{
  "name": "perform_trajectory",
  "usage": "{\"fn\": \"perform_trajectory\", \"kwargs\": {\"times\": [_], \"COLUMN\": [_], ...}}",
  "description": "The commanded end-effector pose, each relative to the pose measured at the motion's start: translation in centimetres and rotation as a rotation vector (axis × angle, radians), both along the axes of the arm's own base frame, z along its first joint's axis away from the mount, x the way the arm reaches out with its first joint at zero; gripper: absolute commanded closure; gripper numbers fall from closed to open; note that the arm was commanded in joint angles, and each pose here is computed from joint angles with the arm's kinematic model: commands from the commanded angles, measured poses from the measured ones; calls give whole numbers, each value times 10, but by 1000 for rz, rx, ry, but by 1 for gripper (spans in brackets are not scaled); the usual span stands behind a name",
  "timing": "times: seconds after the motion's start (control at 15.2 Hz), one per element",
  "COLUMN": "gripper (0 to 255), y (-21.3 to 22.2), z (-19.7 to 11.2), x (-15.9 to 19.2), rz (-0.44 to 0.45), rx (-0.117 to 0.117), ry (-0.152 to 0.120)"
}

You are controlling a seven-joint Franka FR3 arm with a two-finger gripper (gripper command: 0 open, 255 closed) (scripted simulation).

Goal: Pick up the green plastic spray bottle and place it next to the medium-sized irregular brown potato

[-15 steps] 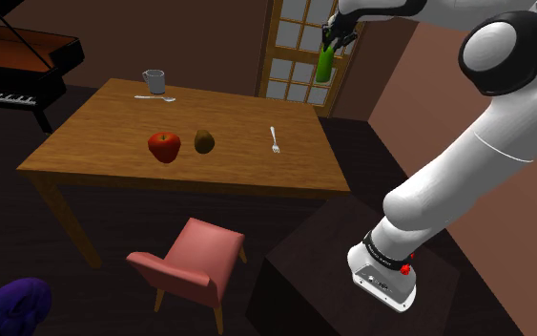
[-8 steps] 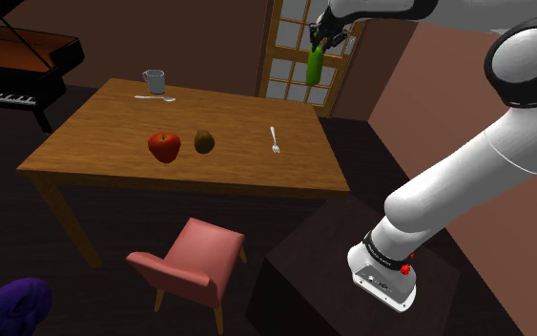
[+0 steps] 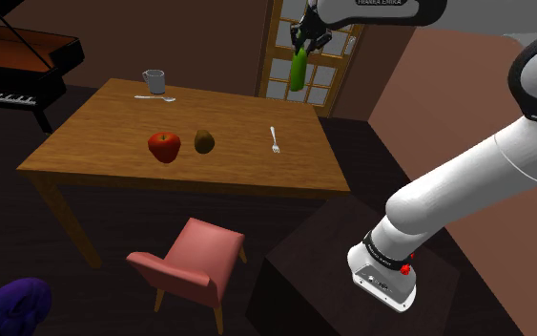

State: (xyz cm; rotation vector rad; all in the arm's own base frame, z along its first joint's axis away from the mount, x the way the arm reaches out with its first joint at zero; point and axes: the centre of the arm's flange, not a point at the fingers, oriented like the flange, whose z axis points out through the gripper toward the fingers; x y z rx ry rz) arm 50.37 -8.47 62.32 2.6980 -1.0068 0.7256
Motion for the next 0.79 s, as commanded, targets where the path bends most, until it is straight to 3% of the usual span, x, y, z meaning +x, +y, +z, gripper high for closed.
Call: {"fn": "perform_trajectory", "kwargs": {"times": [0.0, 0.73], "gripper": [255, 255], "y": [26, 171], "z": [-1, 0], "x": [0, -4], "rz": [-1, -1], "rx": [0, 0], "ry": [-1, -1]}}
